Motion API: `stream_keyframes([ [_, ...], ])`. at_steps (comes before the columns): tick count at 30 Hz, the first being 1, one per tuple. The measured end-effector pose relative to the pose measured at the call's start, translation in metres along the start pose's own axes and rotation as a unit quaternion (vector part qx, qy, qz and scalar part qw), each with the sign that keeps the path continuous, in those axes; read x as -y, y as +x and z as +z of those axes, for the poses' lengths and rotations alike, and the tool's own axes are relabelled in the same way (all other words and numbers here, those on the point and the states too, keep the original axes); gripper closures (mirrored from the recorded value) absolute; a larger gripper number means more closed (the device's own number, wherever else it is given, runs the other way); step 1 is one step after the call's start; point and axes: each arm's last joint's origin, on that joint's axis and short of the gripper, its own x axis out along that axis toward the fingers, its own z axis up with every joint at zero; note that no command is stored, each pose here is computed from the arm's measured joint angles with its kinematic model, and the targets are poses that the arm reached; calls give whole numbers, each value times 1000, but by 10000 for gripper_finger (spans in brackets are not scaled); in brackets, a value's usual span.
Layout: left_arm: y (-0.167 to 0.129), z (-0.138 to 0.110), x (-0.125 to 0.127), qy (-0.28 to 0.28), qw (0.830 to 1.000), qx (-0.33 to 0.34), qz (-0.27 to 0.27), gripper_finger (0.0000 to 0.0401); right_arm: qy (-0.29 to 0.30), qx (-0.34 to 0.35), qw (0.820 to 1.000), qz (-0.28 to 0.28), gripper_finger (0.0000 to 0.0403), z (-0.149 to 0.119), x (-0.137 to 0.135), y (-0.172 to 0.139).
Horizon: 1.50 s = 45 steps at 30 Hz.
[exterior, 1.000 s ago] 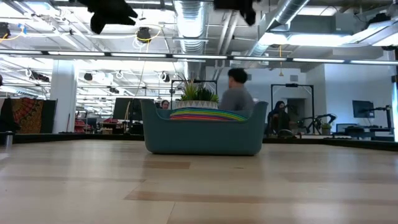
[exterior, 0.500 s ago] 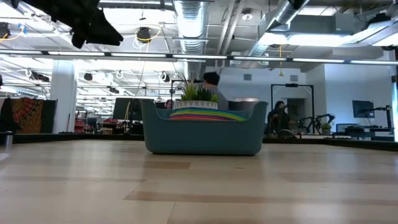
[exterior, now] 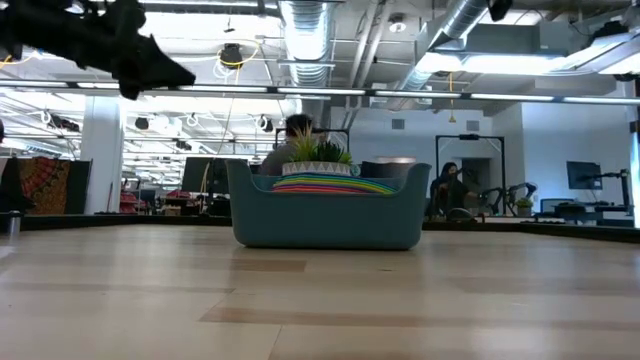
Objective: Nest measuring cups in basket
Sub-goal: Return to Home Position
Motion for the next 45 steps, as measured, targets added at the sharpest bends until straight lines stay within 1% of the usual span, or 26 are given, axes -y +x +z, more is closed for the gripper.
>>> stream_keyframes([
  [2, -3, -5, 1, -17, 999, 41, -27, 359, 1, 32, 999, 11, 396, -11, 0, -4],
  [3, -5, -4, 1, -15, 997, 58, -40, 366, 2, 44, 999, 14, 397, -17, 0, -6],
  [6, -10, -5, 0, 11, 996, 71, -50, 383, 7, 65, 998, 20, 392, -34, 0, -11],
  [10, -15, -5, -1, 11, 996, 70, -50, 399, 6, 65, 998, 25, 397, -55, 1, -17],
  [16, -15, -16, 0, 23, 997, 42, -65, 398, 2, 79, 996, 43, 394, -83, 1, -26],
  [19, -12, -21, 1, 7, 996, 59, -72, 400, 0, 93, 994, 62, 397, -93, 0, -28],
  [23, -11, -23, 4, 12, 990, 69, -124, 401, 1, 104, 989, 105, 397, -104, -2, -33],
  [26, -14, -19, 5, 27, 983, 95, -154, 401, 5, 118, 986, 117, 393, -108, -2, -41],
  [30, -20, -15, 4, 33, 980, 119, -154, 401, 2, 142, 982, 128, 398, -117, -2, -52],
  [35, -28, -20, 2, 26, 981, 107, -157, 401, 47, 162, 977, 130, 394, -140, 0, -58],
  [37, -31, -20, 2, 22, 980, 108, -163, 401, 72, 153, 977, 132, 395, -150, 0, -52],
  [39, -33, -21, 1, 17, 980, 104, -166, 401, 94, 128, 978, 134, 398, -161, -1, -45],
  [42, -33, -23, 1, 16, 982, 96, -162, 401, 120, 121, 976, 137, 398, -172, -1, -33],
  [44, -33, -22, 0, 18, 983, 99, -153, 401, 123, 125, 975, 138, 396, -180, -1, -27],
  [45, -33, -22, 0, 18, 984, 99, -150, 401, 123, 142, 972, 140, 397, -182, -1, -25],
])
